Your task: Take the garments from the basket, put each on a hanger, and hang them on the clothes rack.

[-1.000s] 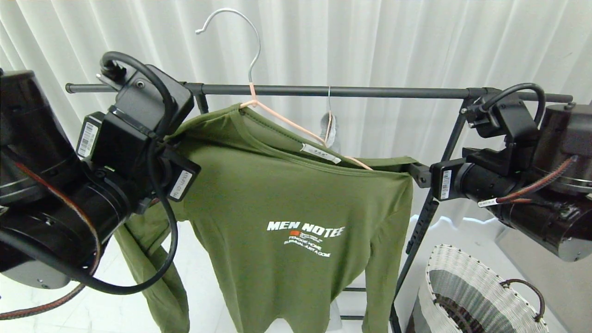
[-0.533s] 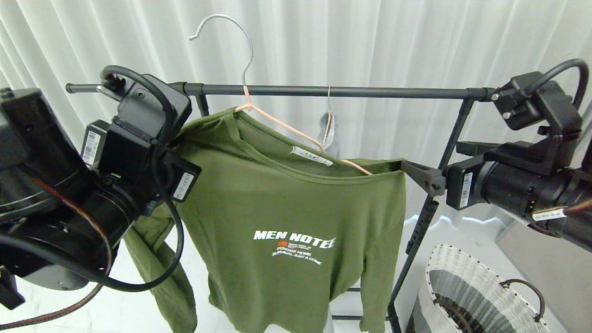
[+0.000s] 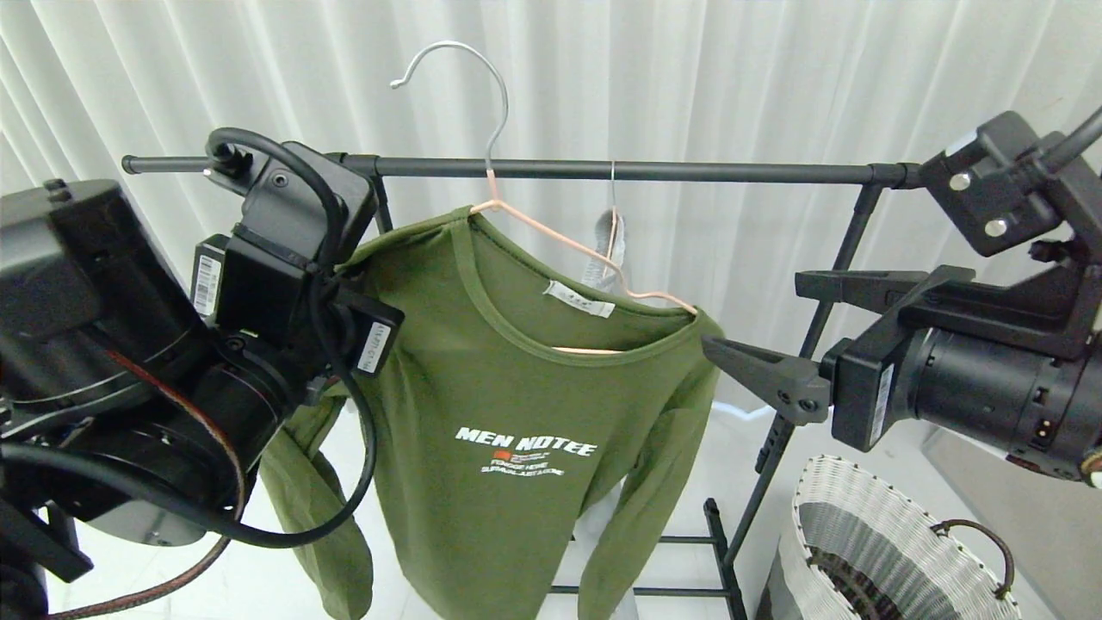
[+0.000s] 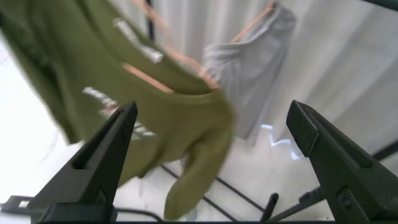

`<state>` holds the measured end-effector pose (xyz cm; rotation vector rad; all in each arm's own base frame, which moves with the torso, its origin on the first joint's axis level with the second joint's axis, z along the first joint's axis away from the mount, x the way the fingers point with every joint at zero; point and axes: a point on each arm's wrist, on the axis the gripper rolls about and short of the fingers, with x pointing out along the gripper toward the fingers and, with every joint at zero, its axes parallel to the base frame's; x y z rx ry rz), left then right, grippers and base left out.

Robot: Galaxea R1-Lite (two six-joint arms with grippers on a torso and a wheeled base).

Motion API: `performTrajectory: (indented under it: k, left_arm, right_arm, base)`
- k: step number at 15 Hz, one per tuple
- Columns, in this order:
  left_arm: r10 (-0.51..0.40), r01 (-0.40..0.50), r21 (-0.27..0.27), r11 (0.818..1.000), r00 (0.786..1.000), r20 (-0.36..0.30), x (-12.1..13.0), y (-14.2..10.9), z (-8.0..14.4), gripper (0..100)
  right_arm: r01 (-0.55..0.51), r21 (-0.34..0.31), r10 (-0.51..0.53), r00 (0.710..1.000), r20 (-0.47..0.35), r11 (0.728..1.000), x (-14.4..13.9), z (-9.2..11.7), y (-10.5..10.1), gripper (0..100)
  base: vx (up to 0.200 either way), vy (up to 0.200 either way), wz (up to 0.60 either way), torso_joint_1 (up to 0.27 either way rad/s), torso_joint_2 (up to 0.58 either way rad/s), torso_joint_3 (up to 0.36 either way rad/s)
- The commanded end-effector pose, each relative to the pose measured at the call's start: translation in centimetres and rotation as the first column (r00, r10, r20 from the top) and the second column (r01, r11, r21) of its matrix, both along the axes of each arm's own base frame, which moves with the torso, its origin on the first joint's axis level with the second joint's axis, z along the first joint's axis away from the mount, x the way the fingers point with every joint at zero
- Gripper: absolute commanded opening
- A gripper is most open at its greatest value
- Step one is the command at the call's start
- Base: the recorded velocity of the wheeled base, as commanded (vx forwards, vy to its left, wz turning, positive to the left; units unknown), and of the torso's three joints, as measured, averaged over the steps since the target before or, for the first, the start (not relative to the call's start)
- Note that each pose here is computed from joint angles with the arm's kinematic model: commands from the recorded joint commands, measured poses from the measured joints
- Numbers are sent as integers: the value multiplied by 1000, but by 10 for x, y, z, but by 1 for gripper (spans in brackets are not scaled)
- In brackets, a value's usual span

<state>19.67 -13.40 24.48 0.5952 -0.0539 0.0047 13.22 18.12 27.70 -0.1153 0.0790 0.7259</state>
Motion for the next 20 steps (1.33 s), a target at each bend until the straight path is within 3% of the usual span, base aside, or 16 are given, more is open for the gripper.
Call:
performTrajectory:
  k: [1, 4, 11, 16, 20]
  left_arm:
    - [-14, 14, -2, 1000, 1000, 0, -1, -2, 0, 0]
    - [-109, 109, -6, 994, 994, 7, -4, -5, 1, 0]
    - [-176, 176, -7, 984, 984, 9, -10, -14, 1, 0]
    - [-192, 193, -6, 981, 981, 9, -10, -14, 1, 0]
    - [-216, 216, -1, 976, 976, 3, -9, -16, -1, 0]
  right_arm:
    - [6, -20, -6, 1000, 7, 1000, 11, 3, 3, 100]
    - [-28, -40, 29, 999, 25, 999, 28, 11, 14, 100]
    - [-60, -73, 60, 998, 9, 996, 57, 11, 50, 100]
    - [-68, -108, 71, 997, 19, 992, 61, 9, 54, 100]
    - [-223, -135, 217, 975, -54, 965, 51, 18, 48, 100]
  base:
    - [0, 0, 0, 0, 0, 0]
    - [0, 0, 0, 0, 0, 0]
    - [0, 0, 0, 0, 0, 0]
    - [0, 0, 0, 0, 0, 0]
    - [0, 0, 0, 0, 0, 0]
